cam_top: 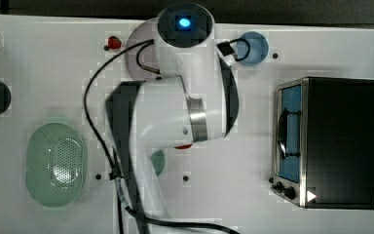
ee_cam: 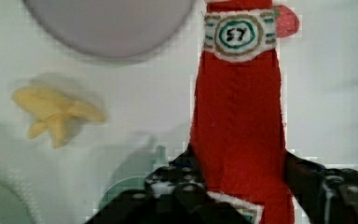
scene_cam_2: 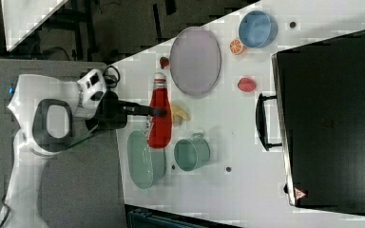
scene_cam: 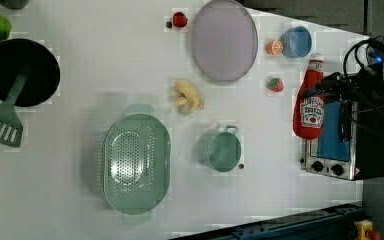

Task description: Pick ketchup from strainer and place it on the table

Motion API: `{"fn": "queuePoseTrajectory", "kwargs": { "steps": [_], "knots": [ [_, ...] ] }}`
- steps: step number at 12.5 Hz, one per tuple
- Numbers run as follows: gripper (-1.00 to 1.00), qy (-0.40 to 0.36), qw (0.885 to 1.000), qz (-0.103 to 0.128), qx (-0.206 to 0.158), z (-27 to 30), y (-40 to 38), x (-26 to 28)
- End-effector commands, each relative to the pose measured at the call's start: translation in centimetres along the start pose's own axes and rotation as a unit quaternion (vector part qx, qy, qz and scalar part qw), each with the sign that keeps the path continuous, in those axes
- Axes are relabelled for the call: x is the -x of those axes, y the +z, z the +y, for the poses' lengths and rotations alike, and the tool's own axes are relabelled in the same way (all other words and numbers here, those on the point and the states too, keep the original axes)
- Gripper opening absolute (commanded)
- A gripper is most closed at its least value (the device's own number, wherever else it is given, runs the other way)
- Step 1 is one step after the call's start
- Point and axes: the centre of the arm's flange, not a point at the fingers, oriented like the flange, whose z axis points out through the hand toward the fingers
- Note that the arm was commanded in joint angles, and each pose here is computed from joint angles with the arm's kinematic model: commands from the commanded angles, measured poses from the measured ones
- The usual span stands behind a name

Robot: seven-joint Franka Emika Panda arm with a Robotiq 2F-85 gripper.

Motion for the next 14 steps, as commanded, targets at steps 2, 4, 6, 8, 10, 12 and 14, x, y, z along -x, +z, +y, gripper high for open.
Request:
{"fn": "queuePoseTrajectory", "kwargs": {
  "steps": [2,4,6,8,10,12,14],
  "knots": [
    [0.13,-0.040,0.999,-0.001,-0.005,2.1,6.9,0.8],
    [0.13,-0.029,0.999,-0.001,-0.013,3.6,11.2,1.4],
    [0.13,-0.022,0.999,0.006,-0.026,4.4,14.7,2.2],
    [0.20,-0.019,0.999,0.020,-0.043,4.5,17.2,2.7],
    [0.60,-0.020,0.998,0.020,-0.058,4.1,19.0,3.0],
    [0.99,-0.024,0.998,0.020,-0.057,4.1,19.3,2.9],
    [1.00,-0.021,0.997,0.047,-0.050,4.1,16.6,2.0]
  ]
}}
